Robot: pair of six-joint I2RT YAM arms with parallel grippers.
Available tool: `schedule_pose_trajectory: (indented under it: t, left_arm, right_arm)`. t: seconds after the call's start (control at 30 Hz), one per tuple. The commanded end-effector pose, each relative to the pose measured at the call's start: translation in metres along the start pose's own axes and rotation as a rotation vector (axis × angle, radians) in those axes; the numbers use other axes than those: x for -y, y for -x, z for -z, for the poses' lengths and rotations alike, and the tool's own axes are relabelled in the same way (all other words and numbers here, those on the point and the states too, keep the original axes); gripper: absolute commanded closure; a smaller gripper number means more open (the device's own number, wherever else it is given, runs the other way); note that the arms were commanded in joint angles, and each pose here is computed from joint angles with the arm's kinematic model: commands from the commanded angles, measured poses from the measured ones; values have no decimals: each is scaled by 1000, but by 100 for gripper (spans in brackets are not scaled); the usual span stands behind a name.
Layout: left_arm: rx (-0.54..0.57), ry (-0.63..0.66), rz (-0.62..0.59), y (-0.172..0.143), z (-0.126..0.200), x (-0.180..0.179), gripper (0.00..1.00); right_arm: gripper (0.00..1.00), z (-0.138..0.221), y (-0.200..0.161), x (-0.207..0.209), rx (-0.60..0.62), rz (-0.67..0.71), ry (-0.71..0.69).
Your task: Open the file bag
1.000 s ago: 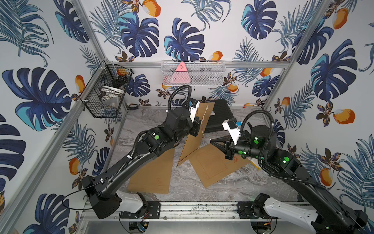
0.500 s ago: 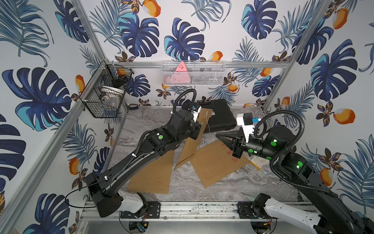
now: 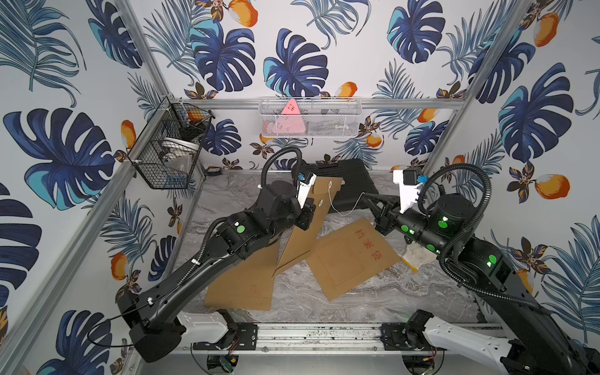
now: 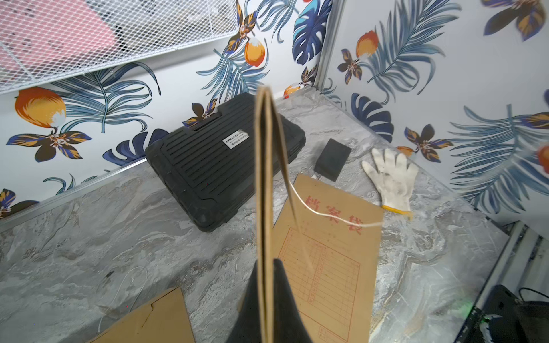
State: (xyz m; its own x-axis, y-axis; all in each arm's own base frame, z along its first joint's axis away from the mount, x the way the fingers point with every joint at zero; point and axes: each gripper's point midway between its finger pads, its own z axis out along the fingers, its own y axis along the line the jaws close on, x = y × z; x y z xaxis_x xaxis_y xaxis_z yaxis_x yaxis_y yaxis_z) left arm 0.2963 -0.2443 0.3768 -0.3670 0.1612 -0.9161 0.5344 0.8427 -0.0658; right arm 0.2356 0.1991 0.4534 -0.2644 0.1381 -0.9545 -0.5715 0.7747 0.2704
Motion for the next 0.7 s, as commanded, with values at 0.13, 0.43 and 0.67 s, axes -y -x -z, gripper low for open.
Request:
schedule_pose_trajectory:
  t: [0.13, 0.43, 0.67]
  left_arm:
    - [-12, -73, -19, -7, 28, 7, 100]
    - [-56, -141, -50, -21, 39, 17, 100]
    - [-64, -236, -74, -20, 43, 33, 100]
  right_arm:
    - [100, 6, 30, 22, 49, 77, -169]
    - [100, 2, 70, 23, 129, 149, -226]
    - [100, -20, 78, 29, 112, 224, -286]
